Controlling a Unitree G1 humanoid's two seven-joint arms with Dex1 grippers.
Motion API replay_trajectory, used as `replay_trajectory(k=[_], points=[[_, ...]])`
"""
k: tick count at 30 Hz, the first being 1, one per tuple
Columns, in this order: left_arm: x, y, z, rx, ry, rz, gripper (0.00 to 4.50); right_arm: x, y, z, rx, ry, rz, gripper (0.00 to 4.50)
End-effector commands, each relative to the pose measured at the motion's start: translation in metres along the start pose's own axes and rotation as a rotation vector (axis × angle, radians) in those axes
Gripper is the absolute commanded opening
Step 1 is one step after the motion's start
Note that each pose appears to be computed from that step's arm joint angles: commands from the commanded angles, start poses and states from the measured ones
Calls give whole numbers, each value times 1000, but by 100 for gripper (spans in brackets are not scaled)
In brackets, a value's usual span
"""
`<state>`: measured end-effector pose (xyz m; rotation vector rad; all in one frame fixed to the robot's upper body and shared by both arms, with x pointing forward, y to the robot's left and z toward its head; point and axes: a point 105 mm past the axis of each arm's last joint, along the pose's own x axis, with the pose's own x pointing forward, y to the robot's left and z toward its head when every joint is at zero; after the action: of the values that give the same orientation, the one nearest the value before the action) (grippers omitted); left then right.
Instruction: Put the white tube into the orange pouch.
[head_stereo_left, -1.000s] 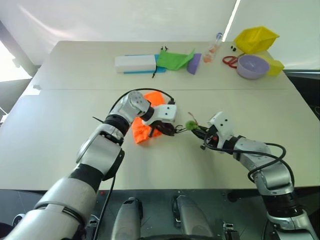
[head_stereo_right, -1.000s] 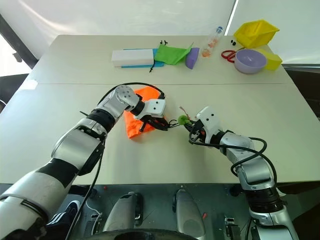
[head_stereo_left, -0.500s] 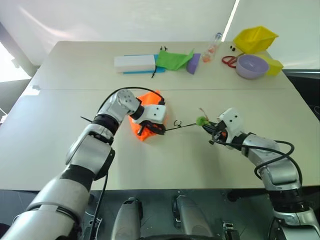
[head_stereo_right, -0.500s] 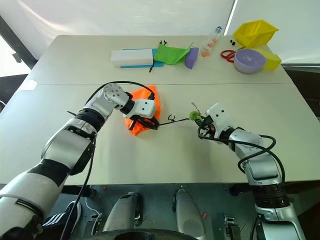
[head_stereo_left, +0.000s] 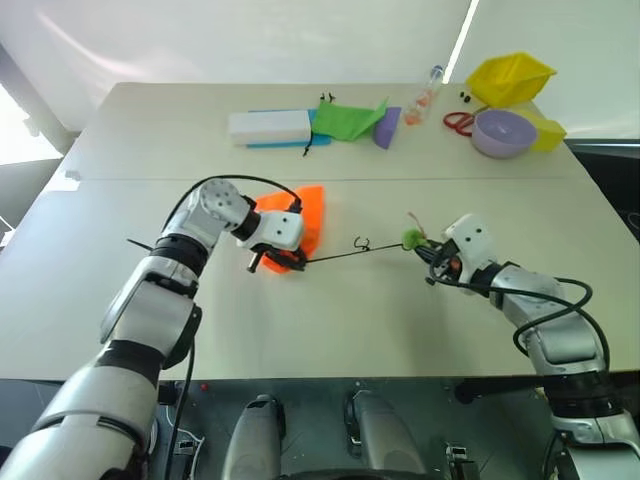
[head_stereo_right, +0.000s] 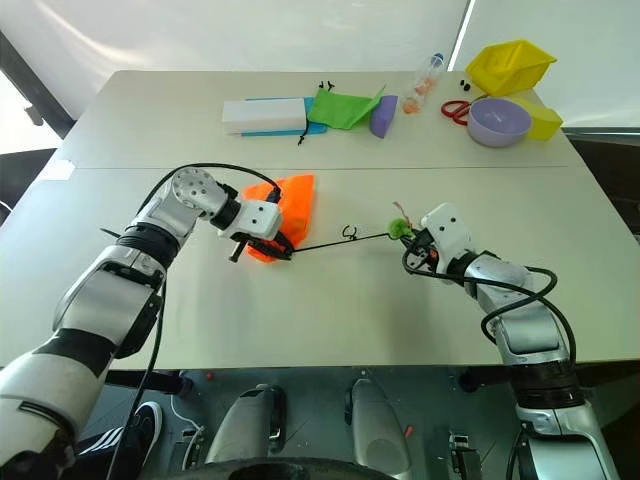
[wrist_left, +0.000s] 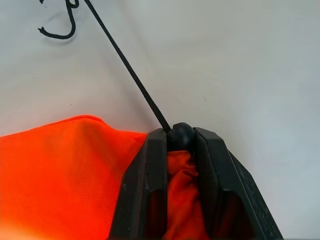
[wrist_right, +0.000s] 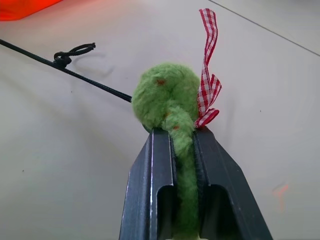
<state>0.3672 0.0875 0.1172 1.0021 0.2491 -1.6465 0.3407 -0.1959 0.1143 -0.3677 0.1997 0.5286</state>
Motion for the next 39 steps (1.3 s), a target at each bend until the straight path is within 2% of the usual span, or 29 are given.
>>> replay_trajectory(k=[1,3,7,9,14,18,23,27,33,39], points=[[-7,-7,-6,-80,-37,-13,99,-7,-15,12,-26,-29,-40,43],[-5,-5,0,-121,-93,-5,168,-6,-5,14,-2,-40,12,134],[-15,7,18,-203,-279,94,363,-12,31,17,57,-63,182,334],[-27,7,21,-293,-358,108,450,-17,33,20,48,-75,192,434],[-56,5,23,-393,-496,222,450,-25,22,31,-36,-121,138,443],[-80,13,16,-419,-548,453,450,-31,19,41,-68,-187,126,443],[-103,-4,-7,-455,-534,672,450,-46,37,42,-82,-238,237,443],[-122,-33,-45,-618,-471,874,450,-50,46,30,-53,-224,258,443],[-129,-71,-74,-765,-413,1073,450,-53,64,20,-12,-216,329,443],[-129,-90,-90,-823,-364,1152,450,-51,79,6,-6,-179,394,443]])
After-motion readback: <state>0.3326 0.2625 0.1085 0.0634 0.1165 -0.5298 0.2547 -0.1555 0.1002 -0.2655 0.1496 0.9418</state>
